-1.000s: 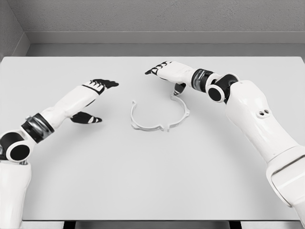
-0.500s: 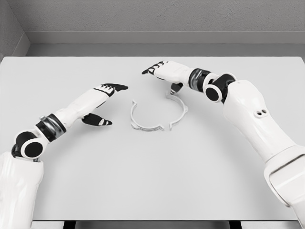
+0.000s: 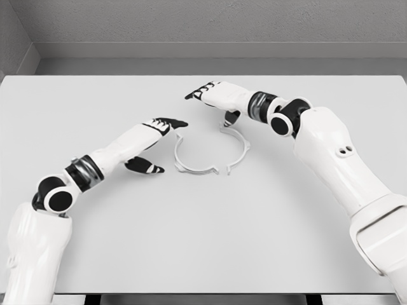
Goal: Assemble PVC drainage pipe clamps
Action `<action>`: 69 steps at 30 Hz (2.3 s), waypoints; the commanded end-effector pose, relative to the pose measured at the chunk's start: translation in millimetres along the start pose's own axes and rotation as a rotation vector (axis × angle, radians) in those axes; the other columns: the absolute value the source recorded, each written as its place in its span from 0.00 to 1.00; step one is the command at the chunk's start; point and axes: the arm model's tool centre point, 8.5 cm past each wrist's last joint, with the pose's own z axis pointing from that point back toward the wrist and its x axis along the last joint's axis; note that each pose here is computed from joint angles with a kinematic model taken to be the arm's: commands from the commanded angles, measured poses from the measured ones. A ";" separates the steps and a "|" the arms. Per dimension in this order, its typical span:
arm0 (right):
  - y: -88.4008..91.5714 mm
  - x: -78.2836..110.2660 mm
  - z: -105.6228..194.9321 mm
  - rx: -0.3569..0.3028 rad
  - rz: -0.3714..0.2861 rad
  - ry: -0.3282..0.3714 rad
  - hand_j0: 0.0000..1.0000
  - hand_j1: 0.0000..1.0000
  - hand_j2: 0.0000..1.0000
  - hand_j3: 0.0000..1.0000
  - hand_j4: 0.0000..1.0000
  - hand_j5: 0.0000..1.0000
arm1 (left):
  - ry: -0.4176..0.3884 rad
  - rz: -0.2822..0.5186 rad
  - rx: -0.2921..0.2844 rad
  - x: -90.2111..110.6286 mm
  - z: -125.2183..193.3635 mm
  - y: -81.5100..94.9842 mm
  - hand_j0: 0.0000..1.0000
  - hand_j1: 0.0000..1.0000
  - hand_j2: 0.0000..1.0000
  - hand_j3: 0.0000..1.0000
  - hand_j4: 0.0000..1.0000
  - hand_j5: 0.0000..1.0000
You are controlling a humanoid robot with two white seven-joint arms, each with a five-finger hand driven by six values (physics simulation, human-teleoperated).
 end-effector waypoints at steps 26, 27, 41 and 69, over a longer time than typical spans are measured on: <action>-7.8 1.3 -0.7 -0.015 0.003 -0.007 1.00 1.00 1.00 1.00 1.00 1.00 | 0.163 0.125 0.010 -30.5 -9.7 13.0 1.00 1.00 1.00 1.00 1.00 1.00; -9.2 -1.9 0.6 -0.015 0.005 0.002 1.00 1.00 1.00 1.00 1.00 1.00 | 0.165 0.133 0.007 -32.0 -10.5 11.5 1.00 1.00 1.00 1.00 1.00 1.00; -27.6 -52.5 51.8 -0.039 0.069 0.089 1.00 1.00 1.00 1.00 1.00 1.00 | 0.157 0.203 -0.005 -40.2 -45.8 15.7 1.00 1.00 1.00 1.00 1.00 1.00; -2.2 -58.5 111.6 -0.025 0.150 0.081 1.00 1.00 1.00 1.00 1.00 1.00 | 0.123 0.234 -0.015 -30.2 -69.4 12.4 1.00 1.00 1.00 1.00 1.00 1.00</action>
